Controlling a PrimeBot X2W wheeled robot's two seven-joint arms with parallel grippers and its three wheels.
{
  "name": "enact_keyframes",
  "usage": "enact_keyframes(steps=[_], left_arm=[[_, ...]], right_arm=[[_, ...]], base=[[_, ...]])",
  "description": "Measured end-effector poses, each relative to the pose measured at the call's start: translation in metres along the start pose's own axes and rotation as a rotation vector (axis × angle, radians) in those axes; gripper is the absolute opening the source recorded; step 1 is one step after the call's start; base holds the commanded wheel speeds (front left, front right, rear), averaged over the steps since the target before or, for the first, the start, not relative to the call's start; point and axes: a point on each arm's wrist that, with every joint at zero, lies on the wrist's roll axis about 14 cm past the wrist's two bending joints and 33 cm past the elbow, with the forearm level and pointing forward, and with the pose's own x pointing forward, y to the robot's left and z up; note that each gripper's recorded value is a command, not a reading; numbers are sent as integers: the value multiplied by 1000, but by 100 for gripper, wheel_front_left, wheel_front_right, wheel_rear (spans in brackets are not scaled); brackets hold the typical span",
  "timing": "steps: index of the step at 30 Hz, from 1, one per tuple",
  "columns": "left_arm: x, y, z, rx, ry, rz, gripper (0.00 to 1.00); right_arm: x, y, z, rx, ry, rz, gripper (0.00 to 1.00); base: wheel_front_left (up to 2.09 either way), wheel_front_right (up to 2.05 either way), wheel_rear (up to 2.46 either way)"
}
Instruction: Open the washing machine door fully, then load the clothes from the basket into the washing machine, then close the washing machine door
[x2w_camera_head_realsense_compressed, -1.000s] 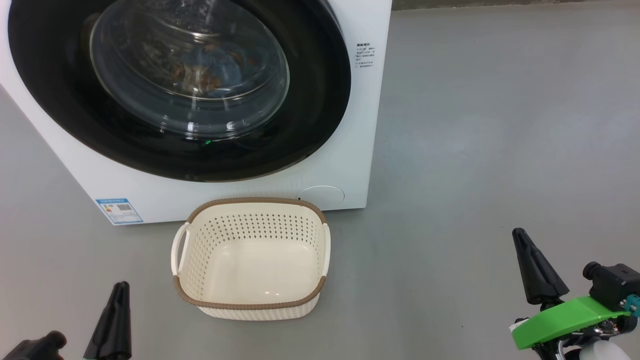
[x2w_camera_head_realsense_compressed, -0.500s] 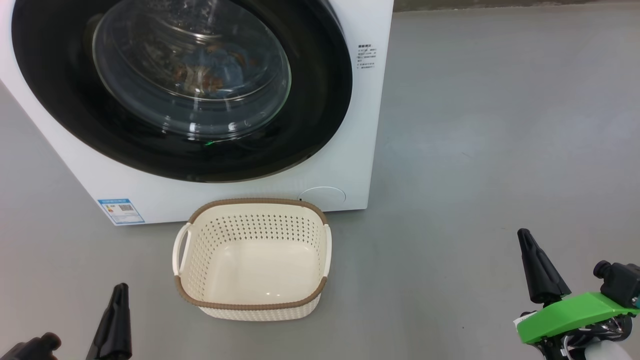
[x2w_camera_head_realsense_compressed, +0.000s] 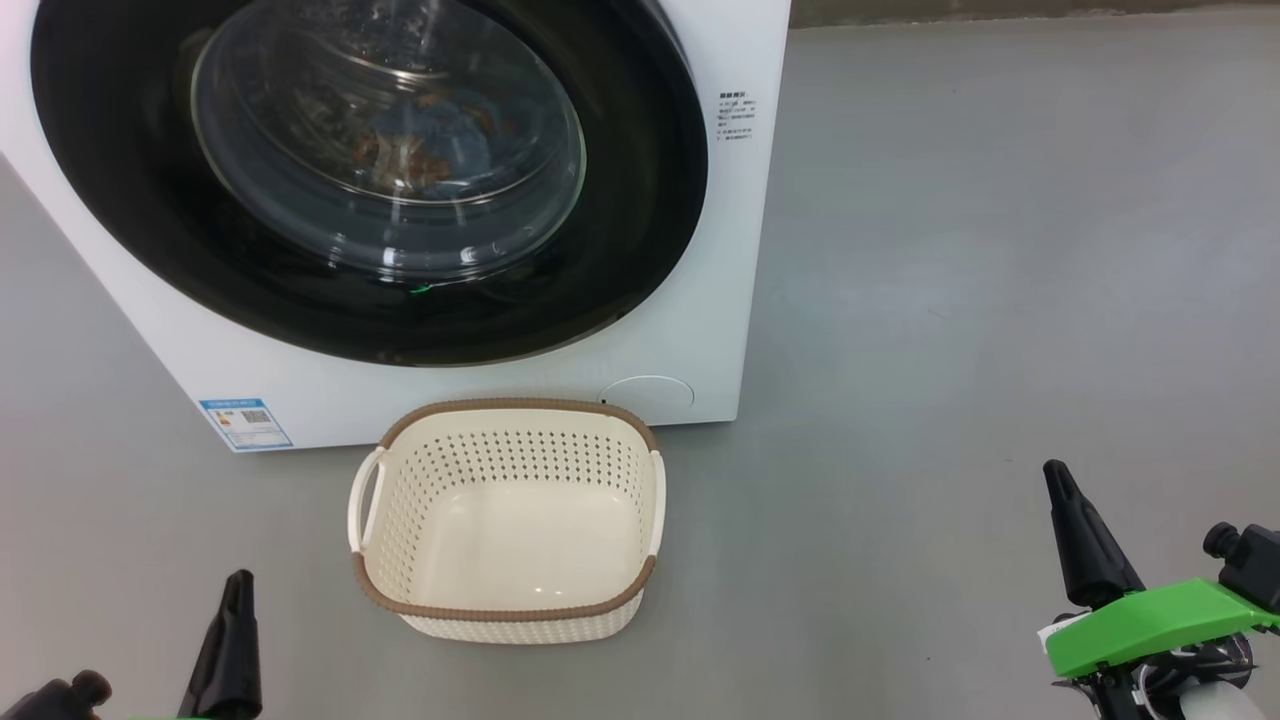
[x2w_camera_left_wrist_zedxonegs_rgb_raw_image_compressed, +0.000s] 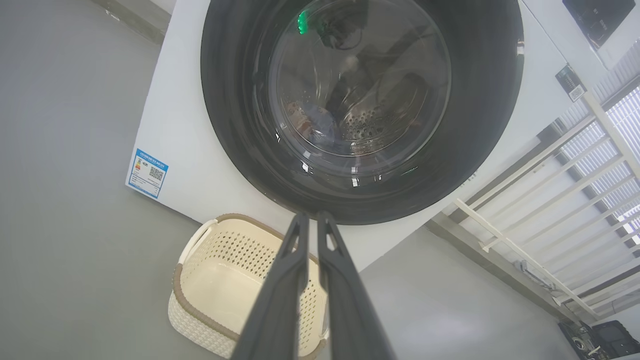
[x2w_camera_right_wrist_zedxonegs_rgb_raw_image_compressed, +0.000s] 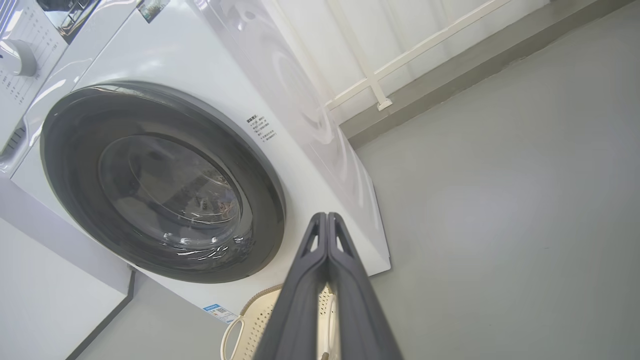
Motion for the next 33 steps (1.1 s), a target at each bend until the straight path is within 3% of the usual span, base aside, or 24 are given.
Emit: enact_keyframes(steps=[33], left_arm=[[0,-1,-2,-318,2,36,0]], right_arm=[[1,-8,-1,351,-4,-65,0]], base=[[0,0,0]])
